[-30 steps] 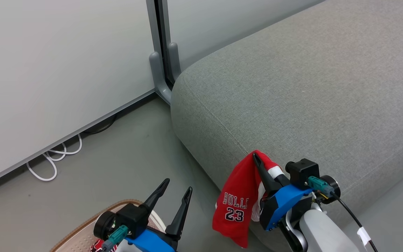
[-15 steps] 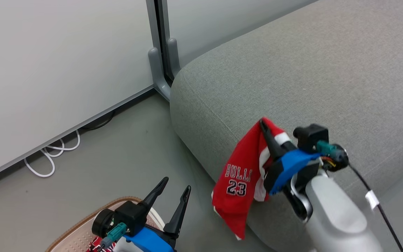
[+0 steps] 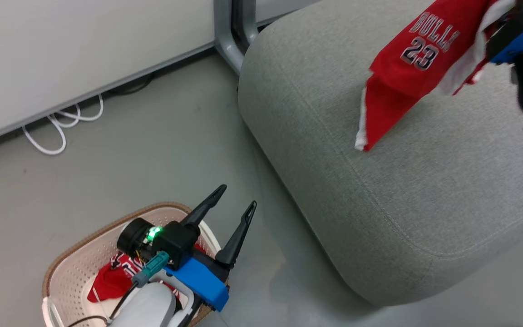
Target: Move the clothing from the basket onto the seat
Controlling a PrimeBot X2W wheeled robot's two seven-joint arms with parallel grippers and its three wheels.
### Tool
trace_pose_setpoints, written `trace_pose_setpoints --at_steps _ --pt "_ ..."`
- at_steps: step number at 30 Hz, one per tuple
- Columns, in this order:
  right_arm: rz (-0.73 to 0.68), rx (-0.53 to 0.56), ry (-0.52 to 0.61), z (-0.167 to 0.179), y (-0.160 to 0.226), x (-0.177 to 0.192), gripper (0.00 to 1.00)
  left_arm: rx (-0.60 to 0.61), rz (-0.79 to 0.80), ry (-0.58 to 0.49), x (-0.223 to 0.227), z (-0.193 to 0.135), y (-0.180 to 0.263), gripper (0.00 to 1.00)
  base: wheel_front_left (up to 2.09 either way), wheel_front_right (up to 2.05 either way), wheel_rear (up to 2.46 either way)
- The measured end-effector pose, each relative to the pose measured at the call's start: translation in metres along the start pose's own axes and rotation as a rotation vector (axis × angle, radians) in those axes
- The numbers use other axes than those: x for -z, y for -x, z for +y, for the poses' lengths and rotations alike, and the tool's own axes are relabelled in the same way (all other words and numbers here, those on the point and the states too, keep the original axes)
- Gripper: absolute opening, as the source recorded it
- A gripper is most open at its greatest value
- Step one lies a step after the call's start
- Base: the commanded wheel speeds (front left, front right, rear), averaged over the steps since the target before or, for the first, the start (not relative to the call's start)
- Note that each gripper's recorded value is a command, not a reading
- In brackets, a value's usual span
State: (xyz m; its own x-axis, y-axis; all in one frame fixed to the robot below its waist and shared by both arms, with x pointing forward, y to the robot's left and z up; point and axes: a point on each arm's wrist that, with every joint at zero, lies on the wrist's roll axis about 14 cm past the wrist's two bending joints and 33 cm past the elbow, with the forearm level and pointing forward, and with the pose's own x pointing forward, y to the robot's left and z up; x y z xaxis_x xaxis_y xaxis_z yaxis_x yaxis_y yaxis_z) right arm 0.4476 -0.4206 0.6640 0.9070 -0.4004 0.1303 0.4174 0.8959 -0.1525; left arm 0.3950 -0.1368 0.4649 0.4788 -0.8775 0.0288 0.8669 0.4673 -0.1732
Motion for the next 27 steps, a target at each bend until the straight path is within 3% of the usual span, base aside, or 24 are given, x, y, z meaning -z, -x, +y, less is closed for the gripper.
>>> trace_pose_setpoints --at_steps 5,9,17,23,24,25,26,27 --pt "0.026 0.097 0.028 -0.025 -0.039 0.026 0.00 -0.026 0.001 -0.006 0.015 0.041 -0.001 1.00 0.00 0.00 0.00" --pt "0.108 0.131 0.026 -0.025 -0.050 0.077 0.00 -0.066 0.000 -0.002 0.026 0.069 0.001 1.00 0.00 0.00 0.00" --pt "0.387 0.116 0.004 0.011 -0.023 0.211 0.00 -0.157 0.041 0.034 0.053 0.103 0.021 1.00 0.00 0.00 0.00" --pt "0.444 0.110 0.007 0.017 -0.004 0.234 0.00 -0.179 0.050 0.036 0.054 0.105 0.028 1.00 0.00 0.00 0.00" --pt "0.445 0.107 0.013 0.016 -0.003 0.233 0.19 -0.180 0.051 0.038 0.053 0.105 0.029 1.00 0.00 0.00 0.00" --pt "0.441 0.103 0.020 0.017 -0.003 0.232 0.47 -0.182 0.051 0.040 0.053 0.104 0.029 1.00 0.00 0.00 0.00" --pt "0.437 0.096 0.029 0.017 -0.003 0.230 0.85 -0.184 0.050 0.038 0.051 0.104 0.030 1.00 0.00 0.00 0.00" --pt "0.435 0.090 0.034 0.018 -0.002 0.228 1.00 -0.188 0.046 0.034 0.048 0.104 0.030 1.00 0.00 0.00 0.00"
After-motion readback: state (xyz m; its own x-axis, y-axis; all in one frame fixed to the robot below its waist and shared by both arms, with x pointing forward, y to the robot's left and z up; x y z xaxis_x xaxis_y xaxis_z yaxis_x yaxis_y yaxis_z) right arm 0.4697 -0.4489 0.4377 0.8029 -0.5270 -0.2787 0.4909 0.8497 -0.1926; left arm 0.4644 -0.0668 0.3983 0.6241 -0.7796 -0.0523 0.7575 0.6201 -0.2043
